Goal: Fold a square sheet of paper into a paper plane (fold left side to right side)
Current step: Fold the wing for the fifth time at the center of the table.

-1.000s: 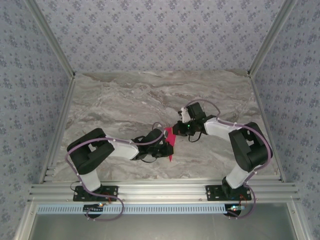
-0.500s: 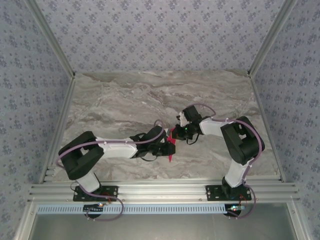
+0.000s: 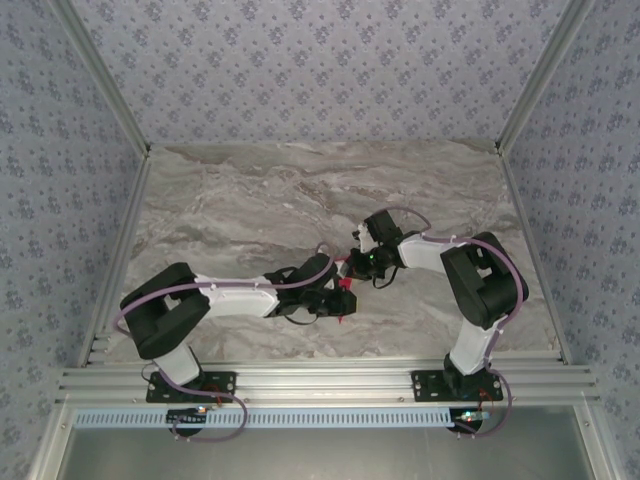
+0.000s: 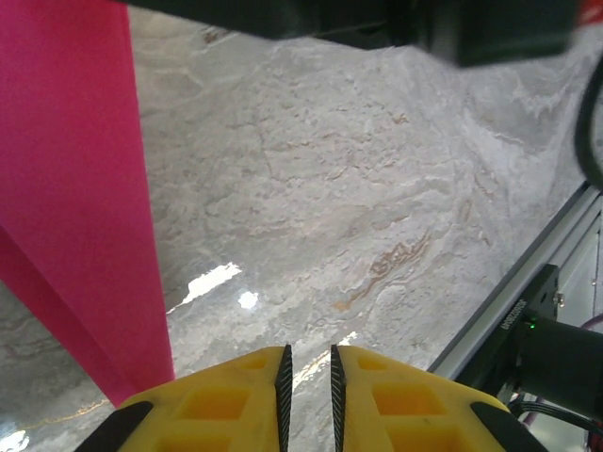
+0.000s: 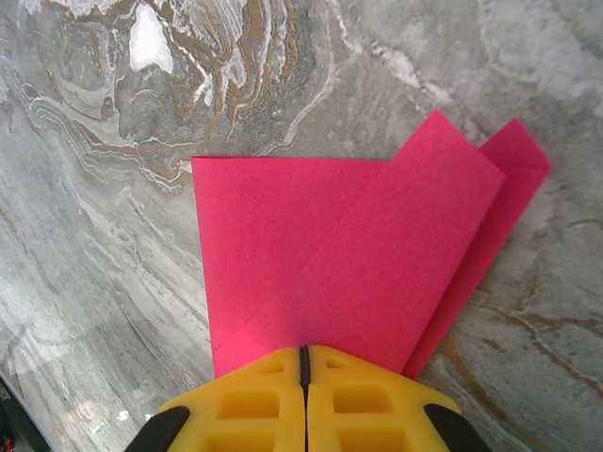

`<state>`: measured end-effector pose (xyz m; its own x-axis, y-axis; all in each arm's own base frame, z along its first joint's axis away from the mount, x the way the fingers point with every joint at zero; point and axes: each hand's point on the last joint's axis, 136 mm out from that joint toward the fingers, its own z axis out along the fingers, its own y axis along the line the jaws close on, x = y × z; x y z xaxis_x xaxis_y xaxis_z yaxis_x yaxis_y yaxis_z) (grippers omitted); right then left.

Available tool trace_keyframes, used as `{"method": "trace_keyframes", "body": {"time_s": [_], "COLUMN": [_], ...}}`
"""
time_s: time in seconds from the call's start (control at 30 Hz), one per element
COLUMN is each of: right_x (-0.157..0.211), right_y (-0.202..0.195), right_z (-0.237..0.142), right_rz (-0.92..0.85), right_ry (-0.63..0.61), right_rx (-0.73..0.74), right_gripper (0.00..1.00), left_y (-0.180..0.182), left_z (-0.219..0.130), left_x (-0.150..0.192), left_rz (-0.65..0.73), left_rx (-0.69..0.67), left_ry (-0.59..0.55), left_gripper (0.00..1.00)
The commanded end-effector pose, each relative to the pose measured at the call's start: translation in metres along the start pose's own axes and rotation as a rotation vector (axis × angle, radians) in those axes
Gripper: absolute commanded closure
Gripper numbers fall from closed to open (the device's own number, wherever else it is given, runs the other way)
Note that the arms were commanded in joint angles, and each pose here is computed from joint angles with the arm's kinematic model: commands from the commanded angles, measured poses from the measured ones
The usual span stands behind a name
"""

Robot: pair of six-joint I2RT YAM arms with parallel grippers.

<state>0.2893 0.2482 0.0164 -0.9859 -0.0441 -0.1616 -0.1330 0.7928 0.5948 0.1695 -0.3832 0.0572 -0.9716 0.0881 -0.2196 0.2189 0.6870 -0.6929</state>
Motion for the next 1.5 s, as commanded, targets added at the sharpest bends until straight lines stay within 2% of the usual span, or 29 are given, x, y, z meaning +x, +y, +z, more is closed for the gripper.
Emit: {"method": "trace_keyframes", "body": {"time_s": [0.0,0.77,1.47], "right_x": [0.025,0.027,0.028], "right_y": [-0.035,-0.041,-0.044], "right_z": [0.013,0.014,0.018], "right_rz": [0.053,0.053,0.057], "right_ry": [0.082,0.101,0.12], "right_rx": [0.144,0.18,0.193], "right_gripper": [0.93,0.93,0.93], "left_y": [0.007,0.035,0.043], "left_z": [0.002,0.007,0.006], "left_x": [0.004,0.027,0.049], "left_rz": [-0.019,-0.059,-0.058], "left_rx": [-0.023,-0.08,-0.111], "left_ry": [0.009,0.039,0.063], "left_gripper": [0.81,0.81,0.82]}}
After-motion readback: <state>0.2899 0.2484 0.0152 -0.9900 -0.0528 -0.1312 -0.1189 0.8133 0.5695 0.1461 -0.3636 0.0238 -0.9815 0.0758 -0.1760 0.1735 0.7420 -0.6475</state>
